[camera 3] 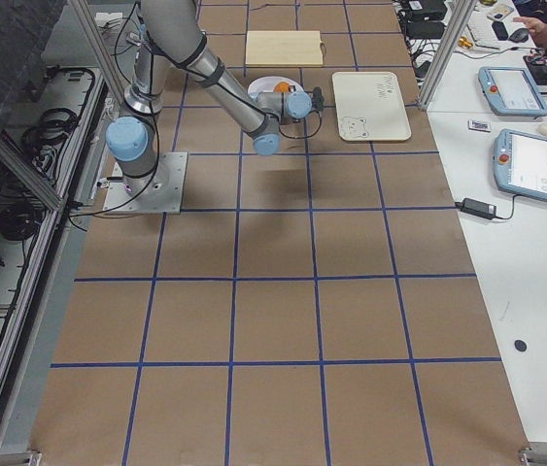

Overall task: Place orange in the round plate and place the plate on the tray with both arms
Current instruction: 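Lower the right gripper to the plate rim nearest it and grip the rim, then drag the plate by its rim with the right gripper onto the bear tray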

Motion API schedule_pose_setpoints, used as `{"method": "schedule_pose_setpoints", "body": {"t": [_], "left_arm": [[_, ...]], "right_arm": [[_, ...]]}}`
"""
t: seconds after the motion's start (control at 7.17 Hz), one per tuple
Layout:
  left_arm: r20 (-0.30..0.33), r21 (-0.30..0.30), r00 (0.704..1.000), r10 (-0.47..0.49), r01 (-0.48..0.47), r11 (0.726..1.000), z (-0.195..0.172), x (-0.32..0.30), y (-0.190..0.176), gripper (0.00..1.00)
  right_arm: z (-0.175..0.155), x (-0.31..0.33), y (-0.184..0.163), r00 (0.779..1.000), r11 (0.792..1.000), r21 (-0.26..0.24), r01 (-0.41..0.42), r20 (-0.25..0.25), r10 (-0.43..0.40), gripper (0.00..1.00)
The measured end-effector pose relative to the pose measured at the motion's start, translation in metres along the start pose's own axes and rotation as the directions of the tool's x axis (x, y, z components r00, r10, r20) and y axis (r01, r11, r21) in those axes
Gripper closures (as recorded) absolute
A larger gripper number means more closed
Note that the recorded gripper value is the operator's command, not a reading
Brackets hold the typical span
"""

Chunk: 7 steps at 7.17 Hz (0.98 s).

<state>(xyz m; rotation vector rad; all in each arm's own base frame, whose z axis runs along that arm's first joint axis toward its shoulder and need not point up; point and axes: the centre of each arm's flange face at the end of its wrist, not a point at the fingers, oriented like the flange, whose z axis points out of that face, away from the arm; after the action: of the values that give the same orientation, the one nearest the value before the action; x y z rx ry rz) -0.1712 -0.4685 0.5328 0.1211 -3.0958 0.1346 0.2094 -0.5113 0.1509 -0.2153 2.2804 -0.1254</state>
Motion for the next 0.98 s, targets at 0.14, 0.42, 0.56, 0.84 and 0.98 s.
{"method": "schedule_pose_setpoints", "body": {"t": [0.14,0.42,0.56,0.84,0.98], "left_arm": [[0.000,0.000,1.000,0.000,0.000,1.000,0.000,0.000,0.000,0.00],[-0.001,0.000,1.000,-0.001,0.001,1.000,0.000,0.000,0.000,0.00],[-0.001,0.000,1.000,-0.001,0.001,1.000,0.000,0.000,0.000,0.00],[-0.001,0.000,1.000,-0.001,0.001,1.000,0.000,0.000,0.000,0.00],[-0.001,0.000,1.000,0.000,0.000,1.000,0.000,0.000,0.000,0.00]], "right_arm": [[-0.002,-0.004,-0.004,1.000,1.000,0.016,0.009,0.025,-0.009,1.00],[-0.008,-0.011,-0.010,0.994,0.999,0.045,0.006,0.110,-0.011,1.00],[-0.012,-0.012,-0.012,0.988,0.998,0.056,-0.004,0.157,-0.005,1.00],[-0.017,-0.013,-0.014,0.973,0.997,0.071,-0.027,0.233,0.009,1.00],[-0.018,-0.014,-0.015,0.963,0.996,0.074,-0.042,0.267,0.021,1.00]]}}
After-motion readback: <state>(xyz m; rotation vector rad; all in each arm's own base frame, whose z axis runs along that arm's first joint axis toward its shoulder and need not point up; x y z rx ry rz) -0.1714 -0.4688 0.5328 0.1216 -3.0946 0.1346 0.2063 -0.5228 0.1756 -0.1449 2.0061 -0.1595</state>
